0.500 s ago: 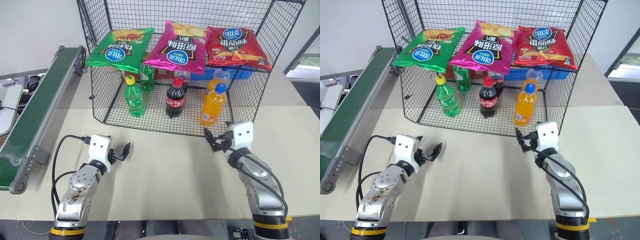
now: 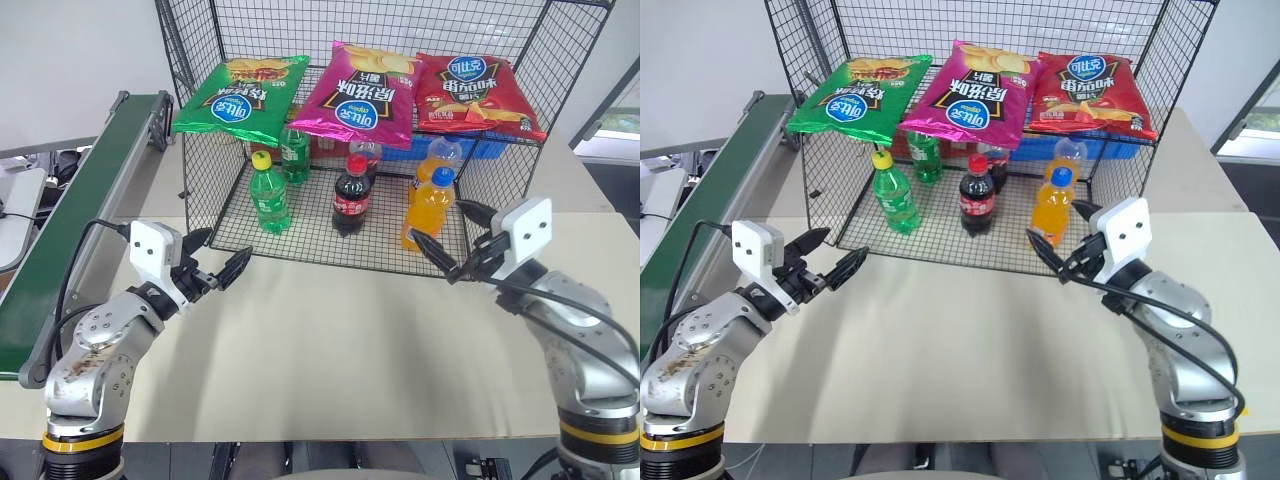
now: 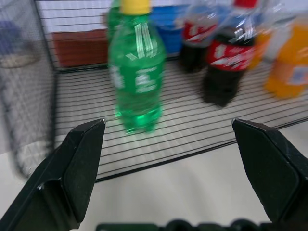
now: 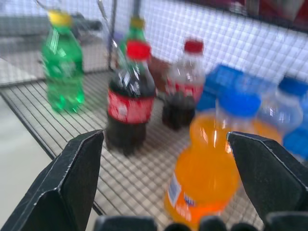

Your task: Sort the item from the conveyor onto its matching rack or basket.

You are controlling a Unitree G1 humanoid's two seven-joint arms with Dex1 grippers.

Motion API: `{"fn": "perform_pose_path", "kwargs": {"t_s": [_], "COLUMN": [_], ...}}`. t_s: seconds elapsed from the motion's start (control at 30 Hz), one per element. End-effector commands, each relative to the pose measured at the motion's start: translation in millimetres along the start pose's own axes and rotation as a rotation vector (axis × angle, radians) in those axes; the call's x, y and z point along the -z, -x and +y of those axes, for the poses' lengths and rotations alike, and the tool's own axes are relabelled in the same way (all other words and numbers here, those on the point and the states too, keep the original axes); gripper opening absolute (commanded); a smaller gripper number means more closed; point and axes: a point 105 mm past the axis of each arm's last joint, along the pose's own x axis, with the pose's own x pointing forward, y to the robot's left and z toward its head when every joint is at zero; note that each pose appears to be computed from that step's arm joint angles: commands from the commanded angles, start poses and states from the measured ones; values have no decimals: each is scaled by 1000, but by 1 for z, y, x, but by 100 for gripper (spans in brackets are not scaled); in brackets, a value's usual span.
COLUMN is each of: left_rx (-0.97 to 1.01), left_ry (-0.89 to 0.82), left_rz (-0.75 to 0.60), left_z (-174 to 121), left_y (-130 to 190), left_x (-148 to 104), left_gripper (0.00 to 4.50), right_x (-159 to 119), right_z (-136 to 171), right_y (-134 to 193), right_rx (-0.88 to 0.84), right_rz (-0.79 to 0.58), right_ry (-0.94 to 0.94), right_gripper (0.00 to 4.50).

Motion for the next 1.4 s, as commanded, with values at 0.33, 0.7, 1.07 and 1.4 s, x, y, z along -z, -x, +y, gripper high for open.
{"fn": "perform_pose_path", "kwargs": {"t_s": [0.33, 0.7, 1.07, 1.4], "left_rx": [-32, -87, -67, -79], "left_ry": [-7, 79, 64, 59], "left_rz": [-124, -126, -99, -112], "left_z": [1, -10, -15, -16], "left_y": [14, 13, 9, 13], "left_x": [-44, -30, -28, -29], "left_gripper": [449, 449, 449, 449], "right_x": [-47, -39, -27, -30], "right_z": [8, 7, -6, -6], "right_y": [-6, -16, -16, -22], "right_rx": [-4, 67, 99, 81], "right_rz": [-111, -105, -101, -115], "right_ry": [20, 15, 23, 38], "right_gripper": [450, 450, 450, 450]}}
